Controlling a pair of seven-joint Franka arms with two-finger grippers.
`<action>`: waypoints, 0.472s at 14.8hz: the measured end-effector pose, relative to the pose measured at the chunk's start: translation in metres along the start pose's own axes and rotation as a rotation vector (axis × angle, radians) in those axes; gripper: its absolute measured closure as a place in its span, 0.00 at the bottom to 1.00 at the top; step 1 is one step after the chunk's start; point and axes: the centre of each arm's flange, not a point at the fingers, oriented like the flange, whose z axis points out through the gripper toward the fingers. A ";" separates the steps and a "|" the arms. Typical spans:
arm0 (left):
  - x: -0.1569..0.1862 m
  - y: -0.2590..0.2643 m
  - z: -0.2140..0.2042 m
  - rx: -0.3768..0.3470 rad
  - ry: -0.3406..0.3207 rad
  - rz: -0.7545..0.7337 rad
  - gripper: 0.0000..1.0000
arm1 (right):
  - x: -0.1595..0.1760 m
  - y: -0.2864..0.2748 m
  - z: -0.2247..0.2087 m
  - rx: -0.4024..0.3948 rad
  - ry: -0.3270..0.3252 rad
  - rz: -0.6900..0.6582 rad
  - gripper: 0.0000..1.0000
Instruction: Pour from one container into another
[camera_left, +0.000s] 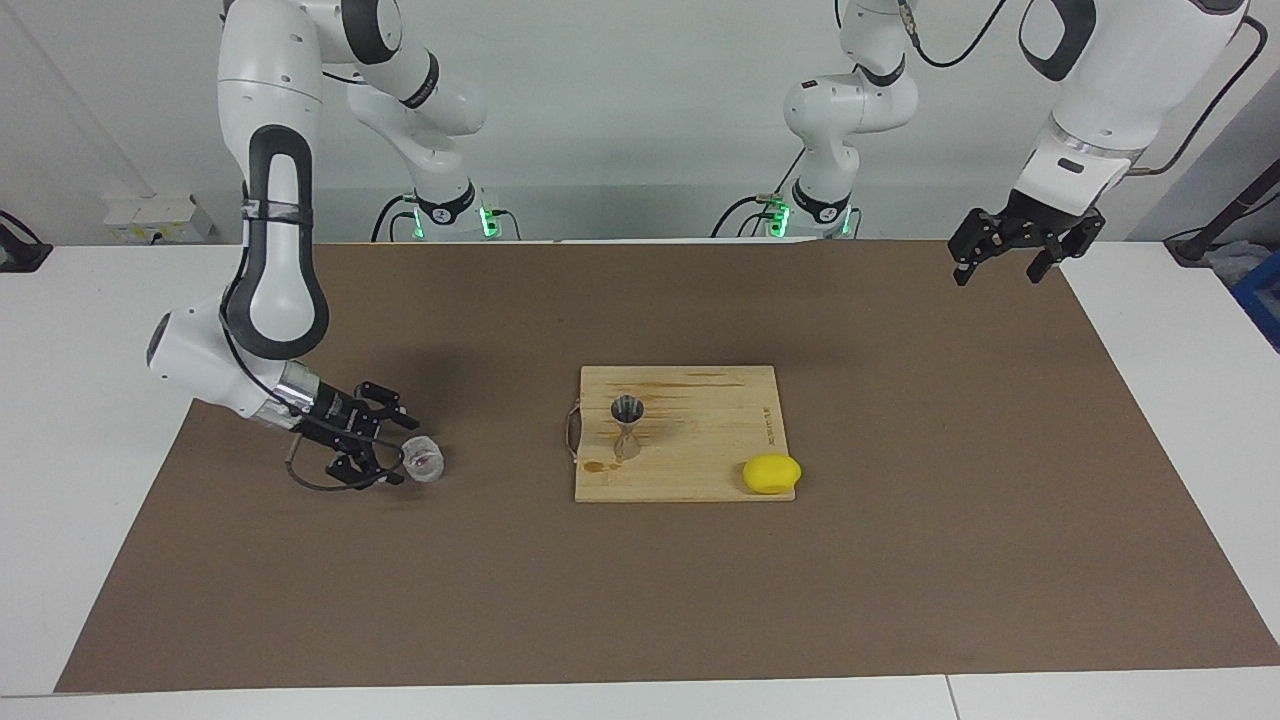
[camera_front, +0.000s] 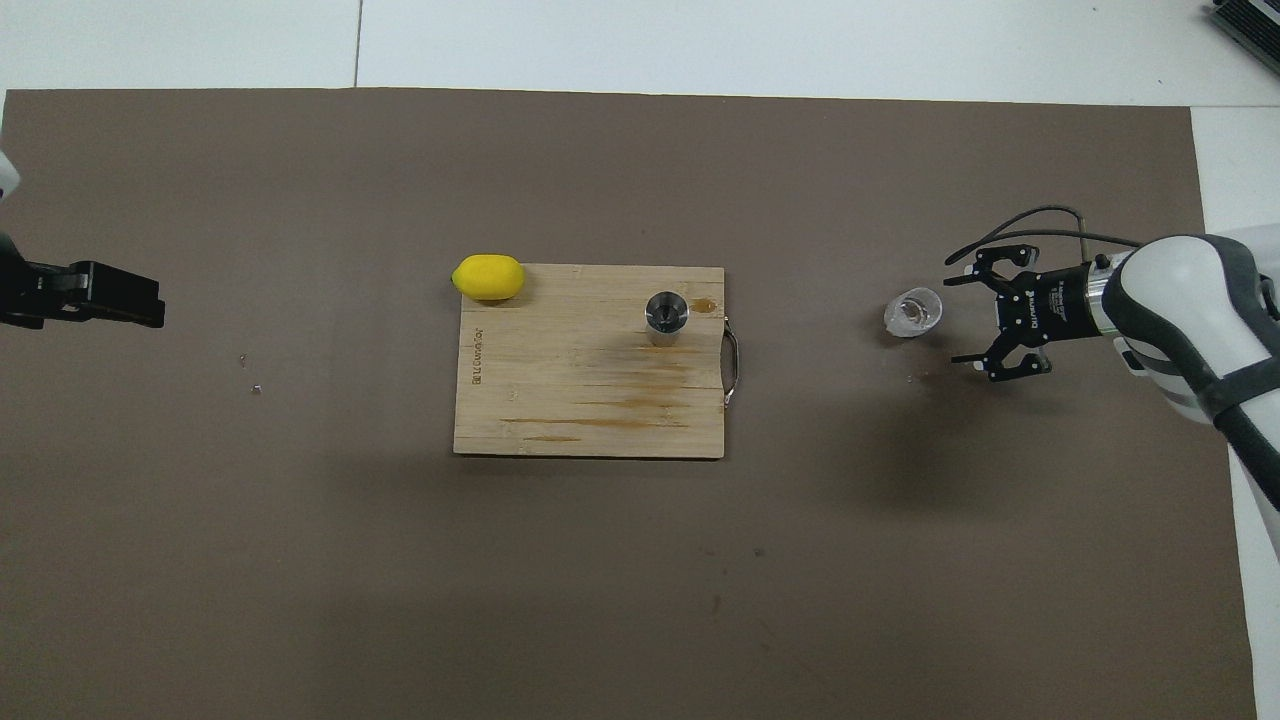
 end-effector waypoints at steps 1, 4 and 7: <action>0.000 0.000 0.000 0.000 0.000 0.000 0.00 | -0.008 -0.001 -0.008 -0.014 0.037 -0.067 0.00; 0.000 0.000 0.000 0.000 0.000 0.000 0.00 | -0.037 -0.003 -0.024 -0.064 0.114 -0.405 0.00; 0.000 0.000 0.000 0.000 0.000 0.000 0.00 | -0.073 -0.007 -0.030 -0.150 0.205 -0.672 0.00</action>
